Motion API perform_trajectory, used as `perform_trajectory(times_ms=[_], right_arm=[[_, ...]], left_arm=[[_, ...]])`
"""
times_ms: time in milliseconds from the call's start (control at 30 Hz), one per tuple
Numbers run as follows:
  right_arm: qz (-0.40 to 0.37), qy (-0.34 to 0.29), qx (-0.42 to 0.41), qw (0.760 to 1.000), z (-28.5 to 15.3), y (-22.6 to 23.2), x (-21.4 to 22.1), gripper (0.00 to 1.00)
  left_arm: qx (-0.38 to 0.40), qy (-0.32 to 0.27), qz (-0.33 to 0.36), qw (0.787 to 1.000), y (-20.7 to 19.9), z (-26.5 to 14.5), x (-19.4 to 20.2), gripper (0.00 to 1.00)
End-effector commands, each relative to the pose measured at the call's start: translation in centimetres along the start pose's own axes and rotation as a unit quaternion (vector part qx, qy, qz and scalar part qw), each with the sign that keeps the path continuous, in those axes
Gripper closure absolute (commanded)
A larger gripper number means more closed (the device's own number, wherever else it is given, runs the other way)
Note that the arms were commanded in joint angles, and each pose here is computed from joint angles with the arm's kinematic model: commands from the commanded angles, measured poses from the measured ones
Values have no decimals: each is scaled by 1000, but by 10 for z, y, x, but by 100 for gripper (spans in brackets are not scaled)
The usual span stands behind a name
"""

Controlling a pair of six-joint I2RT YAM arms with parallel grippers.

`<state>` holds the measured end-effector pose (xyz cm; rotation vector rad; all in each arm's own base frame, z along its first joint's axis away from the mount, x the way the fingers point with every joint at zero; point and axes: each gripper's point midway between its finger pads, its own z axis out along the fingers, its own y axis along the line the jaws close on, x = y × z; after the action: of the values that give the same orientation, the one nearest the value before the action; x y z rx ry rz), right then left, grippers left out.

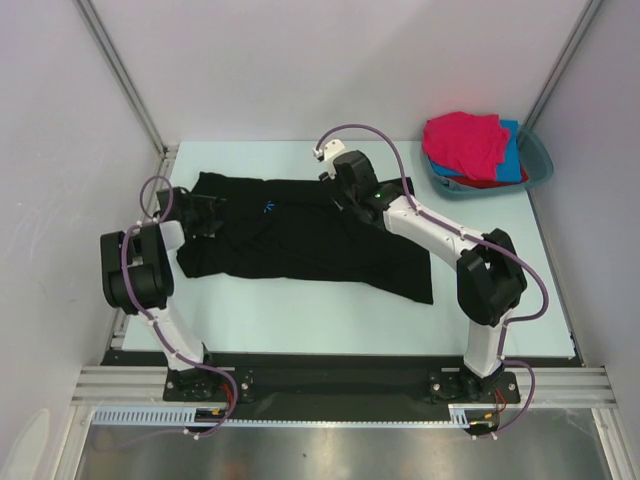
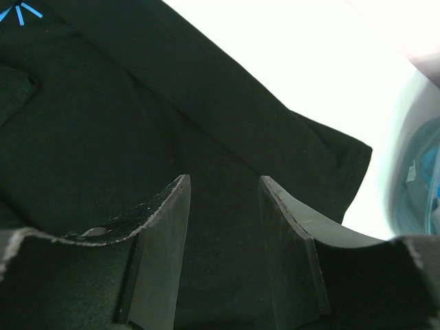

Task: Fold and stack the t-shirts
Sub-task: Fold the tshirt

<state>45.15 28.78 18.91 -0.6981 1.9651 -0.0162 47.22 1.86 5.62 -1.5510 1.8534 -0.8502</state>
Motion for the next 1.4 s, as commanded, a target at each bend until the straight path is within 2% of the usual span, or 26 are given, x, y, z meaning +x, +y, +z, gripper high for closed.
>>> perform_trajectory(times_ms=[0, 133, 267, 400, 467, 533, 633, 767, 900, 1133, 1367], right_arm=[[11, -9, -3, 1000, 0, 0, -8, 50], [10, -7, -3, 1000, 1, 0, -7, 50], [8, -1, -3, 1000, 2, 1, -4, 50], [7, -1, -5, 1000, 2, 2, -3, 51], [8, -2, -6, 1000, 2, 2, -4, 50], [9, -4, -6, 1000, 2, 1, -6, 50], [9, -4, -6, 1000, 1, 2, -6, 50], [10, -3, -6, 1000, 1, 2, -5, 50], [12, -4, -8, 1000, 1, 4, -6, 50], [11, 0, -7, 1000, 2, 3, -4, 51], [11, 4, -6, 1000, 2, 3, -1, 51]], left_arm=[[36, -20, 21, 999, -22, -24, -3, 32], [16, -81, 12, 996, -12, -42, -21, 32], [11, -174, 27, 984, -13, -65, -51, 31], [33, -209, 60, 975, -34, -82, -65, 29], [43, -197, 67, 977, -40, -81, -65, 29], [56, -150, 74, 984, -50, -77, -50, 29], [49, -78, 58, 994, -40, -65, -24, 32], [48, -20, 45, 998, -25, -57, 6, 35], [41, 1, 52, 998, -16, -51, 23, 42], [31, 41, 57, 997, 4, -49, 51, 47], [9, 28, 71, 997, 34, -64, 58, 48]])
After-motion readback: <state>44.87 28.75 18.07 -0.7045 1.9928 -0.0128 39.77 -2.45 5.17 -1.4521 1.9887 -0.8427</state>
